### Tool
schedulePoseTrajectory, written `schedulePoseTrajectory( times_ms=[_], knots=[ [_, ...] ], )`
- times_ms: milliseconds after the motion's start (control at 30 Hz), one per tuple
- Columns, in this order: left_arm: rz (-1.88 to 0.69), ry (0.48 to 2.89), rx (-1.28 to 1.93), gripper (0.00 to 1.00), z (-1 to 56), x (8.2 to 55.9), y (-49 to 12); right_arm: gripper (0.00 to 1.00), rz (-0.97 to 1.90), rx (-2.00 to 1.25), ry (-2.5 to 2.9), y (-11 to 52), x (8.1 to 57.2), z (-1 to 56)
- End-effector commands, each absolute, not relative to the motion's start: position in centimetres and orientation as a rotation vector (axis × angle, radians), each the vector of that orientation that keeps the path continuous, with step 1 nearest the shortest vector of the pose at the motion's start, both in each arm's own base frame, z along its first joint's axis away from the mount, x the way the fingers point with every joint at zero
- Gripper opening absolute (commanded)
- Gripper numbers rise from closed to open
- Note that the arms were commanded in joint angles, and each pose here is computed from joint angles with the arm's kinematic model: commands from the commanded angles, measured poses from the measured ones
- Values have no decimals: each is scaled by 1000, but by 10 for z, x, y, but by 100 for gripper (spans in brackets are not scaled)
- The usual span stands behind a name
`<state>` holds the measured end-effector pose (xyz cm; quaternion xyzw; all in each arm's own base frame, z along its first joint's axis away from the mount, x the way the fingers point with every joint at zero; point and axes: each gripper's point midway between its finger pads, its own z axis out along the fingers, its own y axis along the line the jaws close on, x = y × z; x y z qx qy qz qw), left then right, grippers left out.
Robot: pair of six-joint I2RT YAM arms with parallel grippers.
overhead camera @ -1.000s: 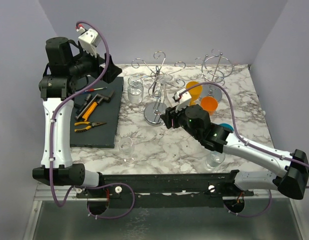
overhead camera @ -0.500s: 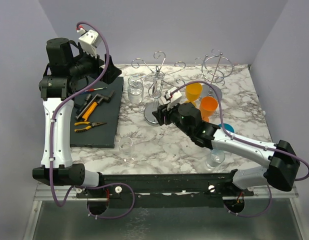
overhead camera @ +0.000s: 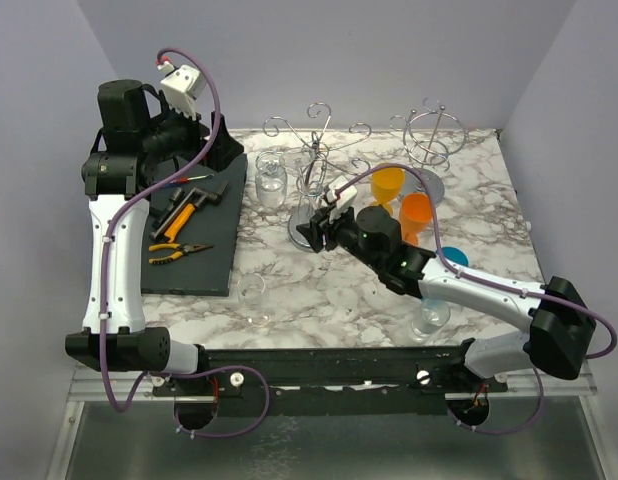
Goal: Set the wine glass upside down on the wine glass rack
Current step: Turn the wine glass upside down at the wine rack.
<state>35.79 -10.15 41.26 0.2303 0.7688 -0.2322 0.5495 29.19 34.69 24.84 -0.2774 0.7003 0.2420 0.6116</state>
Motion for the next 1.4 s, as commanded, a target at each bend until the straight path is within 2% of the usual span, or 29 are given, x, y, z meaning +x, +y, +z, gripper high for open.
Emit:
schedulePoseTrajectory(
  times_ms=[0,500,733,1000,1067,1167,1233,1300,1367],
  knots=[
    [-532,1828,535,99,411,357,-99,1,607,-703,1513,352,283,262],
    [-530,1840,531,99,406,362,-99,1,656,-649,1393,339,271,276],
    [-520,1839,528,99,406,363,-98,0,664,-503,1399,322,274,277],
    [-527,1835,526,99,407,362,-98,2,672,-464,1461,322,278,257],
    [-527,1831,527,99,408,361,-99,16,671,-471,1486,324,278,246],
    [-526,1825,531,99,409,361,-99,51,666,-478,1519,326,279,233],
    [-523,1823,534,99,409,362,-99,66,660,-478,1530,327,280,228],
    [-522,1822,536,99,409,362,-99,74,651,-473,1539,326,282,225],
    [-521,1821,536,99,410,362,-99,77,646,-468,1539,325,283,226]
  ],
)
